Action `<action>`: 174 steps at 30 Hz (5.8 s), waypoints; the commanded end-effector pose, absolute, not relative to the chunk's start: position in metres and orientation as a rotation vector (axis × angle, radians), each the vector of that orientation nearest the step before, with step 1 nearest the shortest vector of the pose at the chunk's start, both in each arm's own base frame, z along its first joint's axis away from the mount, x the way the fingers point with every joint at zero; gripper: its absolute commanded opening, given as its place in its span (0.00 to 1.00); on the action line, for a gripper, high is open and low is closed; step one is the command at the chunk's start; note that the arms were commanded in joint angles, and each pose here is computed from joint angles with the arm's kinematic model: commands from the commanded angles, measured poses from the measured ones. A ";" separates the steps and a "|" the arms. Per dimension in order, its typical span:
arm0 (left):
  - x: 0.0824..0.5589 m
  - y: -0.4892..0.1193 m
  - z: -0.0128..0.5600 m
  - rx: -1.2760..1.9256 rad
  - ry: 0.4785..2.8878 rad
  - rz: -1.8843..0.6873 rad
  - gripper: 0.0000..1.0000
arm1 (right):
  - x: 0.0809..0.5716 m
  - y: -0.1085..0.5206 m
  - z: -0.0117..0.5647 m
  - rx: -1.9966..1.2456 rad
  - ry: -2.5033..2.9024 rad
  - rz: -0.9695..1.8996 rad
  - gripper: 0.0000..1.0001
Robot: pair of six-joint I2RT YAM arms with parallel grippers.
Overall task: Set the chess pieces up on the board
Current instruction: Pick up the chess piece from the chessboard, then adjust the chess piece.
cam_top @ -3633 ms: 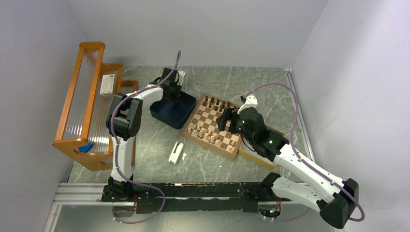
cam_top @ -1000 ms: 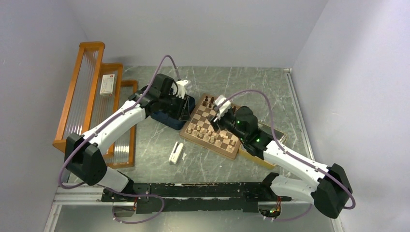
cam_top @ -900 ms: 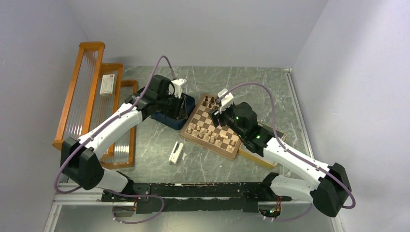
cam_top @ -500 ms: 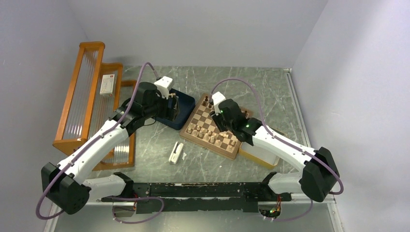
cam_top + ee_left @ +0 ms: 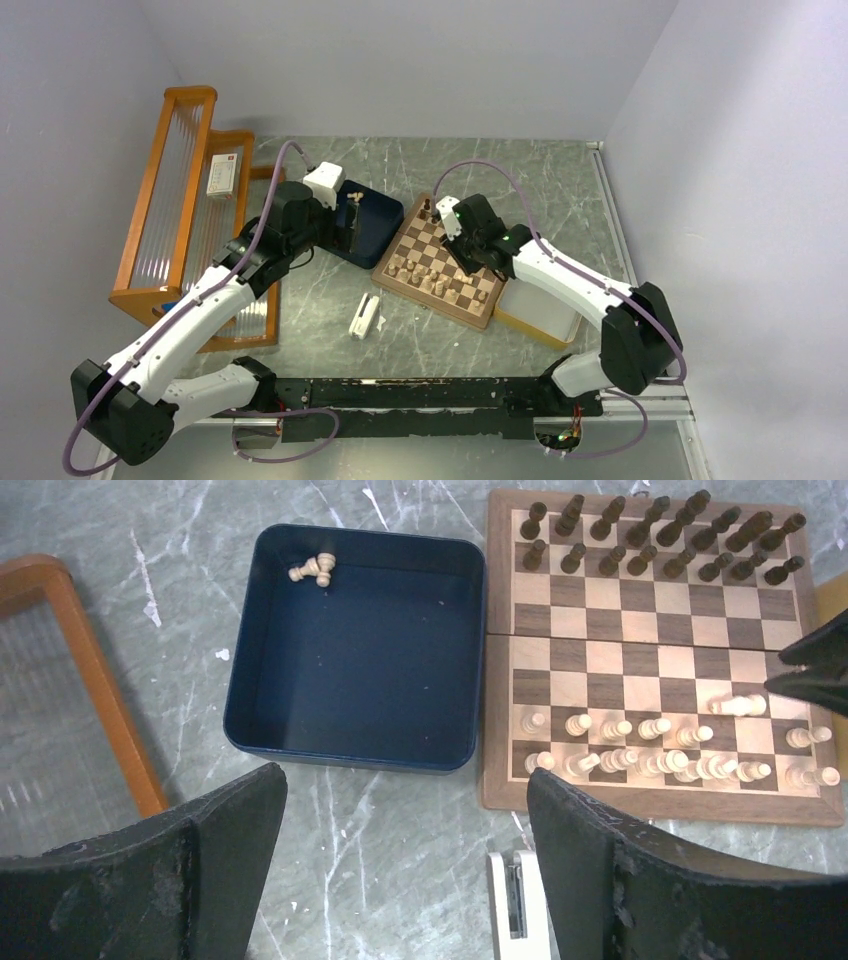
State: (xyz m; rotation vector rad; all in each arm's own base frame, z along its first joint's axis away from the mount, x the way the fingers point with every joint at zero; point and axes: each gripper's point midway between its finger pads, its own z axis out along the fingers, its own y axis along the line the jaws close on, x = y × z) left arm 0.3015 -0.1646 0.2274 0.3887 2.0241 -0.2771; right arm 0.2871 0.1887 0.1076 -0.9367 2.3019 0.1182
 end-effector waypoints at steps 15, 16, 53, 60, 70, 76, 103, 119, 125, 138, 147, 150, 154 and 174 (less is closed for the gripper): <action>0.307 -0.153 0.241 0.331 1.960 -0.225 0.94 | 0.277 0.198 0.063 -1.126 2.416 0.167 0.36; 0.307 -0.153 0.241 0.332 1.959 -0.226 0.94 | 0.277 0.197 0.061 -1.129 2.419 0.163 0.36; 0.307 -0.153 0.234 0.303 1.984 -0.226 0.98 | 0.300 0.186 0.070 -0.982 2.431 0.006 0.08; 0.302 -0.183 0.241 0.365 2.011 -0.402 0.93 | 0.315 0.184 0.115 -0.754 2.371 0.002 0.00; 0.271 -0.264 0.276 0.497 1.901 -0.988 0.80 | 0.311 0.246 0.206 -0.338 2.126 0.595 0.00; 0.258 -0.290 0.283 0.565 1.821 -1.217 0.74 | 0.293 0.278 0.264 -0.155 1.893 1.018 0.00; 0.269 -0.316 0.268 0.753 1.761 -1.246 0.32 | 0.260 0.298 0.295 -0.155 1.768 1.359 0.00; 0.269 -0.300 0.242 1.016 1.662 -1.001 0.05 | 0.225 0.281 0.272 -0.466 1.907 1.344 0.00; 0.275 -0.298 0.231 1.053 1.682 -0.957 0.05 | 0.218 0.282 0.257 -0.530 1.995 1.344 0.00; 0.277 -0.300 0.213 1.065 1.737 -0.966 0.05 | 0.219 0.281 0.248 -0.516 2.024 1.363 0.18; 0.275 -0.301 0.210 1.081 1.737 -0.977 0.05 | 0.221 0.284 0.245 -0.503 2.035 1.385 0.30; 0.274 -0.301 0.209 1.085 1.734 -0.983 0.05 | 0.226 0.284 0.241 -0.485 2.053 1.366 0.37; 0.271 -0.301 0.209 1.101 1.723 -0.993 0.05 | 0.237 0.280 0.236 -0.454 2.070 1.293 0.39; 0.247 -0.309 0.215 1.183 1.624 -1.104 0.05 | 0.262 0.291 0.237 -0.424 2.054 1.316 0.39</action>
